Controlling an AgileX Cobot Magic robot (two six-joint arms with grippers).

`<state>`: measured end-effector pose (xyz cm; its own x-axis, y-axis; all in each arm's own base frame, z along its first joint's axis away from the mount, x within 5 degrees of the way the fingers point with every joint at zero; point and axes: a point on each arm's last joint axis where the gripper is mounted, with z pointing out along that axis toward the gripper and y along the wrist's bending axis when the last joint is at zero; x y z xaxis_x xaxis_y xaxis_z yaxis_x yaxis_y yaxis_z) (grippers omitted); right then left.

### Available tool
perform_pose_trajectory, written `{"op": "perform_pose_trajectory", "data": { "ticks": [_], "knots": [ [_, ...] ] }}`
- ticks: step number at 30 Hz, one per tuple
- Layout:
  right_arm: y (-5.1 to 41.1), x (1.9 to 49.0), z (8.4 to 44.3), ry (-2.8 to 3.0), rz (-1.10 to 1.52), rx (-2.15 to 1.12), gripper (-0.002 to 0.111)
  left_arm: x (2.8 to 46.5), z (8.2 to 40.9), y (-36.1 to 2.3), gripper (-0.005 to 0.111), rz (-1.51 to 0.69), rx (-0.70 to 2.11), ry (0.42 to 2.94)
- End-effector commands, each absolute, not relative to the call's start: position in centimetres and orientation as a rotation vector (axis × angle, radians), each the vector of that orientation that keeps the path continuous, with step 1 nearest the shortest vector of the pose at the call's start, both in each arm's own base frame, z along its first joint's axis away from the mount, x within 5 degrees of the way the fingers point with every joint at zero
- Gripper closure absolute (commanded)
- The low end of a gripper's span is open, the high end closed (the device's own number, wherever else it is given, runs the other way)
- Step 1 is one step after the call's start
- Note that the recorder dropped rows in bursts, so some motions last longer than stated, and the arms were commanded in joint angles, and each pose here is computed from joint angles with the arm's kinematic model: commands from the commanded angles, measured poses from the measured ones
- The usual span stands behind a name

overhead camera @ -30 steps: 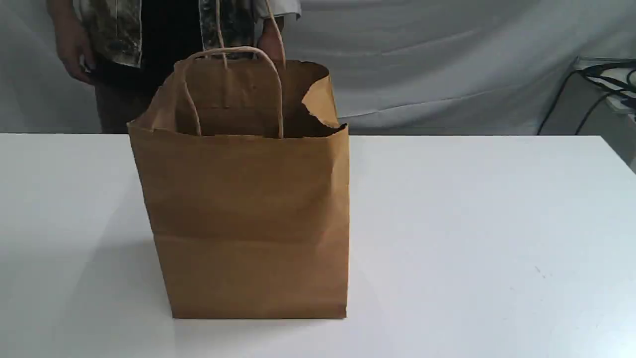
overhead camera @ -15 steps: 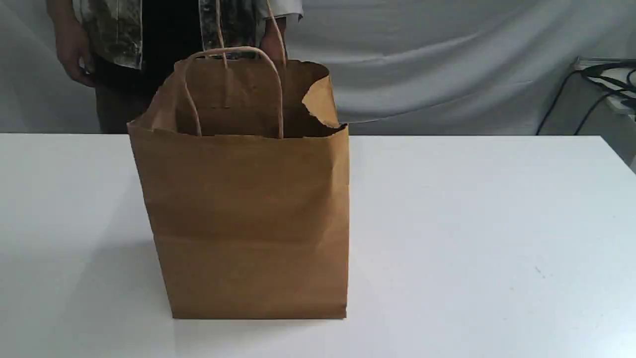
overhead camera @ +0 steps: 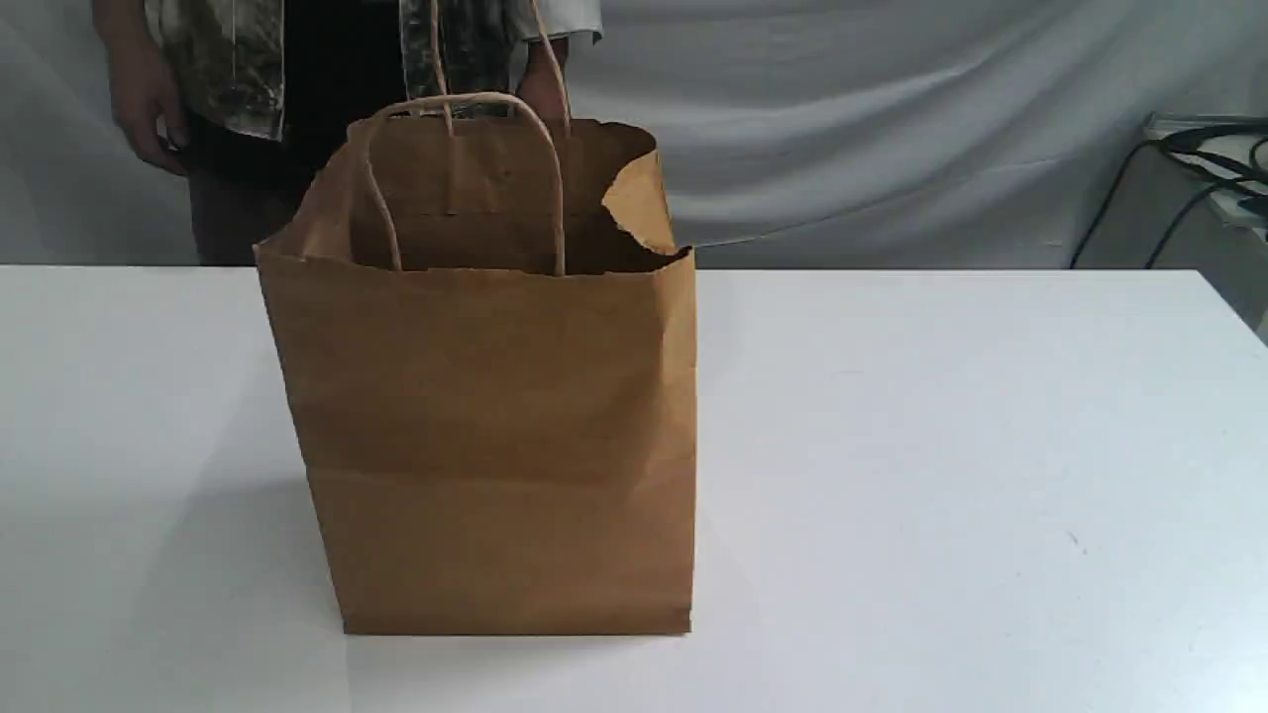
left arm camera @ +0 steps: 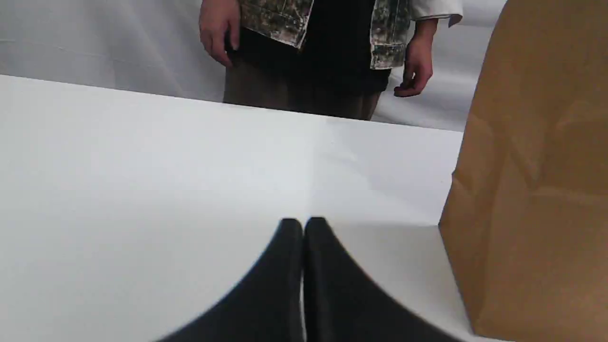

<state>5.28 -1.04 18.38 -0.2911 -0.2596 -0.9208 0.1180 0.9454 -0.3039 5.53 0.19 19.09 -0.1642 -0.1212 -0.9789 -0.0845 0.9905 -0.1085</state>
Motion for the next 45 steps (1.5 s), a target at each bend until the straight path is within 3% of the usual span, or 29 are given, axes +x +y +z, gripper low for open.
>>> {"op": "perform_pose_trajectory", "data": {
  "ticks": [1, 45],
  "knots": [
    [-1.11, 5.26, 18.32, 1.830, -0.380, -0.097, 0.108, 5.52, 18.96, 0.17, 0.107, -0.043, -0.162, 1.737],
    [-1.11, 5.26, 18.32, 1.830, -0.380, -0.097, 0.108, 5.52, 18.96, 0.18, 0.107, -0.038, -0.161, 1.737]
  ]
}}
